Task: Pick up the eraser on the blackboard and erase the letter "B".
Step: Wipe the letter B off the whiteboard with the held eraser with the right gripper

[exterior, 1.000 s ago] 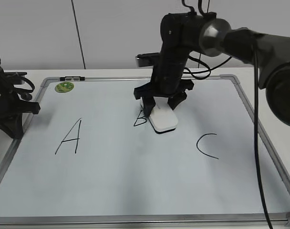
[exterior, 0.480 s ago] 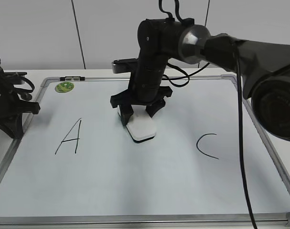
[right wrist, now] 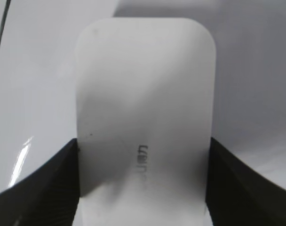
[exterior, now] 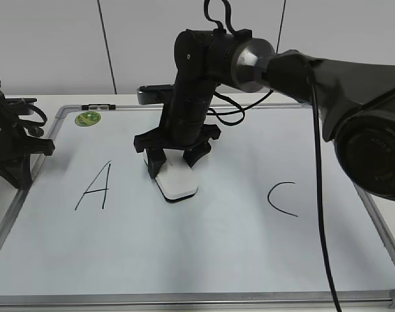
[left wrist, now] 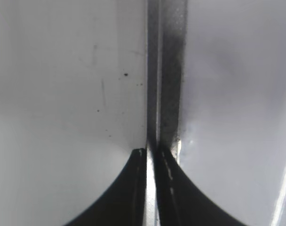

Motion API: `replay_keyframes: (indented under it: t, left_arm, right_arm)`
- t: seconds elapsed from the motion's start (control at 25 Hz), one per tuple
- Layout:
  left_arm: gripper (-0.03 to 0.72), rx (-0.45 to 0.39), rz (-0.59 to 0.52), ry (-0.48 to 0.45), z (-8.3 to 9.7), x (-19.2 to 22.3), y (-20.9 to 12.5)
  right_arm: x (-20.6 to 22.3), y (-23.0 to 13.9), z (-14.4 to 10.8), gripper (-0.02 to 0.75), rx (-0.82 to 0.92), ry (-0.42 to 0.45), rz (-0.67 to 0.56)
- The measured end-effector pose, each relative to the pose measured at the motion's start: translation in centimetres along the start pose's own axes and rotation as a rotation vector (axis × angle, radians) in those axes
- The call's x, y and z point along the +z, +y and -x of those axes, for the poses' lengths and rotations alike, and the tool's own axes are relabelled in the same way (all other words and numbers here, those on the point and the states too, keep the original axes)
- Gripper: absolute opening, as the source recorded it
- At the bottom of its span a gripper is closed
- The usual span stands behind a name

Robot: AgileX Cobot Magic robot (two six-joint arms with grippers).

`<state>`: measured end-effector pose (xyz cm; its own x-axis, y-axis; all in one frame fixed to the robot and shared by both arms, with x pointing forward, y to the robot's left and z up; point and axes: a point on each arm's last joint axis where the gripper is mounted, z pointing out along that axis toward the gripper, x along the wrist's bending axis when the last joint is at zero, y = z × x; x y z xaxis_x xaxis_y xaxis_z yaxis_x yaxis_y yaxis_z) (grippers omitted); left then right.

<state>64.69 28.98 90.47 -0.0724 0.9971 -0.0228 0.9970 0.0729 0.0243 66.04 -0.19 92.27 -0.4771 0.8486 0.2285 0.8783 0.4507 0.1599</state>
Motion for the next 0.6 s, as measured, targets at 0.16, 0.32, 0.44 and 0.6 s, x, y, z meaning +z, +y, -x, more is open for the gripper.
replay_keyframes:
  t: [0.16,0.32,0.44,0.6]
  left_arm:
    - [0.025,0.0,0.0,0.0,0.0,0.0,0.0]
    - [0.025,0.0,0.0,0.0,0.0,0.0,0.0]
    - [0.025,0.0,0.0,0.0,0.0,0.0,0.0]
    - [0.025,0.0,0.0,0.0,0.0,0.0,0.0]
  right_arm:
    - [0.1,0.02,-0.11,0.531,0.002,0.007,0.002]
    - [0.1,0.01,-0.34,0.531,0.011,0.032,0.001]
    - [0.15,0.01,-0.49,0.531,0.019,0.05,0.0]
    - [-0.3,0.23,-0.72,0.53,0.015,0.058,0.011]
